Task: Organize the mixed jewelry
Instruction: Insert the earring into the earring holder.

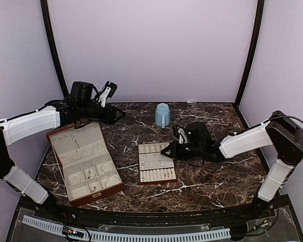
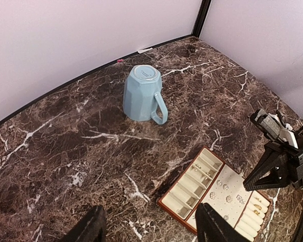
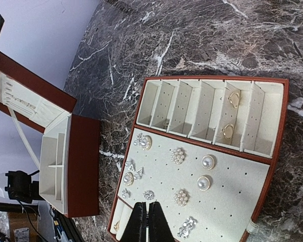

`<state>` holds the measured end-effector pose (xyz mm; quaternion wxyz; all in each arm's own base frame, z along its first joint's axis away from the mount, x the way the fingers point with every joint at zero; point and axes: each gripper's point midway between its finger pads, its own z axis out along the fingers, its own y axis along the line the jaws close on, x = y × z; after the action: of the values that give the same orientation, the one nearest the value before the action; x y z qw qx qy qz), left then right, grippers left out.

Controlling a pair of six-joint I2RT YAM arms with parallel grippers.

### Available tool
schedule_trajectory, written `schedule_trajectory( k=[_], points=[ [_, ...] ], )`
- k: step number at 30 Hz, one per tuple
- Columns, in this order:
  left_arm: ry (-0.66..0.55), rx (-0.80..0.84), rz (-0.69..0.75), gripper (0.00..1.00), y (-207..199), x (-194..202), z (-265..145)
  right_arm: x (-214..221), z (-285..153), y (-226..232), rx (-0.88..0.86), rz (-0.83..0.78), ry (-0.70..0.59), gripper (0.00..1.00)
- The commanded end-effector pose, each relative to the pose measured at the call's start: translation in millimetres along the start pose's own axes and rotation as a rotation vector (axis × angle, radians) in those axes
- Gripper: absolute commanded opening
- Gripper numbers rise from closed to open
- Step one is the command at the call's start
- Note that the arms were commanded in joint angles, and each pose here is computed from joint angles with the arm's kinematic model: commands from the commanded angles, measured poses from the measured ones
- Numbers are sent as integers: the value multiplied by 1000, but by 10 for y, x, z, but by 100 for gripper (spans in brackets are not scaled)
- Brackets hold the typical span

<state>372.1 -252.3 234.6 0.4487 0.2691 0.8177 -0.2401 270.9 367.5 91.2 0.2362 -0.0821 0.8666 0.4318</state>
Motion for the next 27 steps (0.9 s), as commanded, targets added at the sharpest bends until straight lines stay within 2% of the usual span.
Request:
schedule_trajectory(
  k=[1,27],
  points=[
    [-35,1,-8,63,-8,-75,-131,-23,36,11,-24,21,-39,0],
    [-25,6,-10,64,-9,-43,-101,103,-60,-404,0,171,-98,0]
  ],
)
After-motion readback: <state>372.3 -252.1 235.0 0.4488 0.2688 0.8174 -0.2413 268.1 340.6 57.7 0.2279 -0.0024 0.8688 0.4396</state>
